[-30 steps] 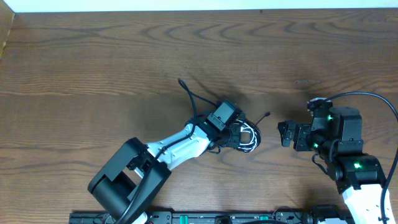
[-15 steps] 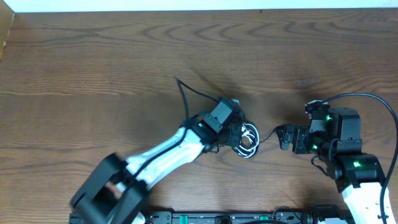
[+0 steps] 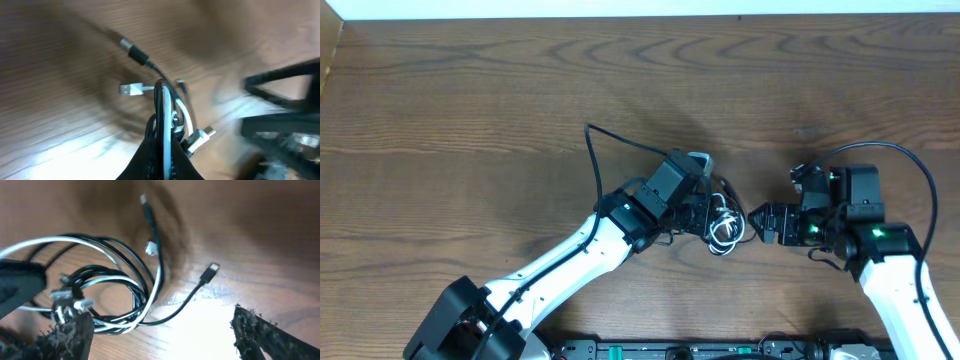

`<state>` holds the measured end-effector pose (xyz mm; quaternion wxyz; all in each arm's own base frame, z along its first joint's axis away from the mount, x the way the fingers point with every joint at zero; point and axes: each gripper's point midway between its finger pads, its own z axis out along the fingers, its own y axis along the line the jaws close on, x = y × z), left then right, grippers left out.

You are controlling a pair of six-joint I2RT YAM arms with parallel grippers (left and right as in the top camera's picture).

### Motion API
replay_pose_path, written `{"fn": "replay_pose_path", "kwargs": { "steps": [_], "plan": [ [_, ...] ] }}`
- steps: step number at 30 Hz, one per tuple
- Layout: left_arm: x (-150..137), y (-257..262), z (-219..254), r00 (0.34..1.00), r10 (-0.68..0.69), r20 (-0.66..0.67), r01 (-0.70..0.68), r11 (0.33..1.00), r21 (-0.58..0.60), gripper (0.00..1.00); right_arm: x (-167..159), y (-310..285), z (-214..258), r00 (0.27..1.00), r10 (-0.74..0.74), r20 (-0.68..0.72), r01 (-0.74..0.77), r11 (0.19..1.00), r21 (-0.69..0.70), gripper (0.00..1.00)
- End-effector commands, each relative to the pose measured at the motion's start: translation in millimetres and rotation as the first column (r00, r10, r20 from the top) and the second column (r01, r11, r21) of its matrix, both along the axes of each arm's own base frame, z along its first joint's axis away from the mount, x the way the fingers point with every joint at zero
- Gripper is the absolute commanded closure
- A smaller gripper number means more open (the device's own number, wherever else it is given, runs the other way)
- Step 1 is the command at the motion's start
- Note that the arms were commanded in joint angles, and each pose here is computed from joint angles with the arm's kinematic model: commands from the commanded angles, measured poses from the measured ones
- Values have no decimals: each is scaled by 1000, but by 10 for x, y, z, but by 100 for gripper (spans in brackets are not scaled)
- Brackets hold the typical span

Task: Untangle cables
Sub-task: 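Bring the right gripper to the bundle and grasp a cable loop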

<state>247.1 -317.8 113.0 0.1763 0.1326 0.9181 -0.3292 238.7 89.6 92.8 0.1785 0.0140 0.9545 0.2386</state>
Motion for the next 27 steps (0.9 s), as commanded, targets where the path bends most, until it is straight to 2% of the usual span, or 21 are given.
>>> {"fn": "replay_pose_path", "kwargs": {
  "steps": [1, 4, 8, 10, 12, 15, 16, 18, 22, 24, 27],
  "plan": [
    [-95, -213, 242, 996, -85, -12, 83, 988, -133, 92, 17, 66, -33, 999, 9, -45, -7, 999, 40, 16],
    [-128, -338, 399, 991, -136, 8, 134, 967, -215, 92, 6, 64, -123, 996, 8, -84, -5, 999, 37, 16],
    [-149, -399, 488, 990, -144, -8, 137, 954, -266, 92, 21, 61, -217, 993, 7, -115, -3, 999, 33, 16],
    [-196, -446, 558, 984, -179, -6, 169, 938, -303, 92, 57, 52, -248, 994, 4, -113, -1, 1000, 26, 22],
    [-235, -487, 628, 978, -210, 1, 198, 921, -336, 92, 93, 49, -272, 994, 2, -108, 0, 1000, 23, 37],
    [-218, -459, 617, 976, -219, 14, 211, 920, -329, 92, 129, -33, -346, 994, -21, -111, 18, 999, -29, 83],
    [-204, -428, 590, 976, -218, 13, 211, 924, -318, 92, 125, -89, -378, 992, -39, -118, 32, 998, -61, 84],
    [-159, -330, 514, 977, -212, 5, 204, 936, -287, 92, 76, -267, -462, 981, -118, -152, 94, 983, -158, 81],
    [-10, 5, 264, 988, -152, -37, 144, 974, -175, 92, -71, -654, -567, 944, -271, -187, 190, 912, -364, 82],
    [77, 204, 143, 992, -111, -52, 105, 988, -111, 92, -107, -741, -577, 935, -302, -188, 206, 889, -409, 87],
    [174, 394, 74, 995, -83, -55, 79, 994, -73, 92, -107, -739, -577, 935, -302, -188, 205, 890, -408, 90]
  ]
}}
